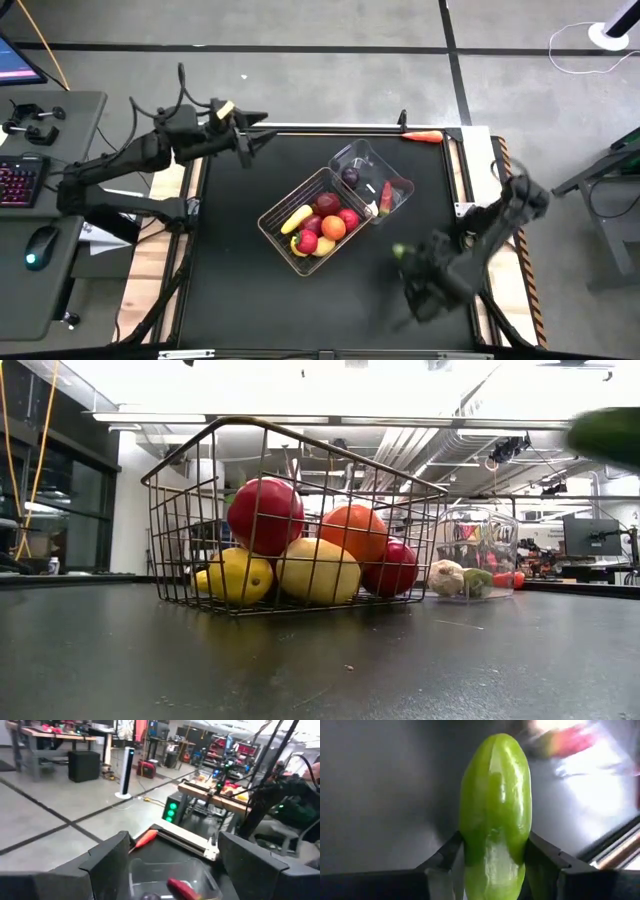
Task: Sort produce into baskets
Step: Put the cucumber into the transparent bin, then put the carrot into the transparent bin
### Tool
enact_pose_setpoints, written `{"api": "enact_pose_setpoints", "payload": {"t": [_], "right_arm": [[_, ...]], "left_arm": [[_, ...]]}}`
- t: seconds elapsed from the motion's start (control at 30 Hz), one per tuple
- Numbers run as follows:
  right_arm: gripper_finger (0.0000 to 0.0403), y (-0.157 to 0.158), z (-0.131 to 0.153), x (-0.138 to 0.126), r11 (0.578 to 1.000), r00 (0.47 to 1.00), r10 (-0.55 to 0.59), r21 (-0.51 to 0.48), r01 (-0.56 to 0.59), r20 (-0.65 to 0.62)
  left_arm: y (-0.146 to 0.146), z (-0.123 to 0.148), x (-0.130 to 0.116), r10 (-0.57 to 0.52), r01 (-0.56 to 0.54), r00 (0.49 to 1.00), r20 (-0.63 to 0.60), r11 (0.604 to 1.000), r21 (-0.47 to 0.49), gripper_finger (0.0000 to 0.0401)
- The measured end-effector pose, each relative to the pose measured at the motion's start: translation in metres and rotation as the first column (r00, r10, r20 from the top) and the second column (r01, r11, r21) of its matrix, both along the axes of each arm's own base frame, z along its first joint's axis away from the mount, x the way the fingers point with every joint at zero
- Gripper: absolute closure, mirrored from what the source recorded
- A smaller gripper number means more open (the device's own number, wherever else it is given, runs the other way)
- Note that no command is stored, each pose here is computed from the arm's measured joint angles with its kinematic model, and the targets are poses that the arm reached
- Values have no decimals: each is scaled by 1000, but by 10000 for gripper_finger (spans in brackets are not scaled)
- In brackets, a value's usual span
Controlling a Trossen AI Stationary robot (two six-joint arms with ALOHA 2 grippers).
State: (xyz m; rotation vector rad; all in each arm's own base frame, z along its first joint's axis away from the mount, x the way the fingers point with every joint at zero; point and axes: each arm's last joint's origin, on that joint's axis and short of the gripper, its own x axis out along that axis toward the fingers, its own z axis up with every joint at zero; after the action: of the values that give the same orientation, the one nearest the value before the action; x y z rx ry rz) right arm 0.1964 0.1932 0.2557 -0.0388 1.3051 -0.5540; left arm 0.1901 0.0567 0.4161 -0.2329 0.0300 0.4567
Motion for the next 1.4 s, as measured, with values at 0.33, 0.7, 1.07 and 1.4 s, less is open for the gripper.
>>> {"api": "enact_pose_setpoints", "payload": {"t": [0.33,0.7,1.07,1.4], "right_arm": [[142,-127,43,39,924,862,-322,-66,376,391],[116,-217,55,86,931,791,-356,109,349,497],[114,-285,89,53,662,524,-710,194,724,470],[114,-388,22,-6,-69,-298,-861,486,871,411]], "left_arm": [[2,-14,-7,9,1,980,-199,999,47,107],[1,-21,-9,0,26,957,-292,996,83,107],[1,-23,-12,0,43,941,-337,992,118,107],[5,-34,0,-5,22,924,-383,999,40,107]]}}
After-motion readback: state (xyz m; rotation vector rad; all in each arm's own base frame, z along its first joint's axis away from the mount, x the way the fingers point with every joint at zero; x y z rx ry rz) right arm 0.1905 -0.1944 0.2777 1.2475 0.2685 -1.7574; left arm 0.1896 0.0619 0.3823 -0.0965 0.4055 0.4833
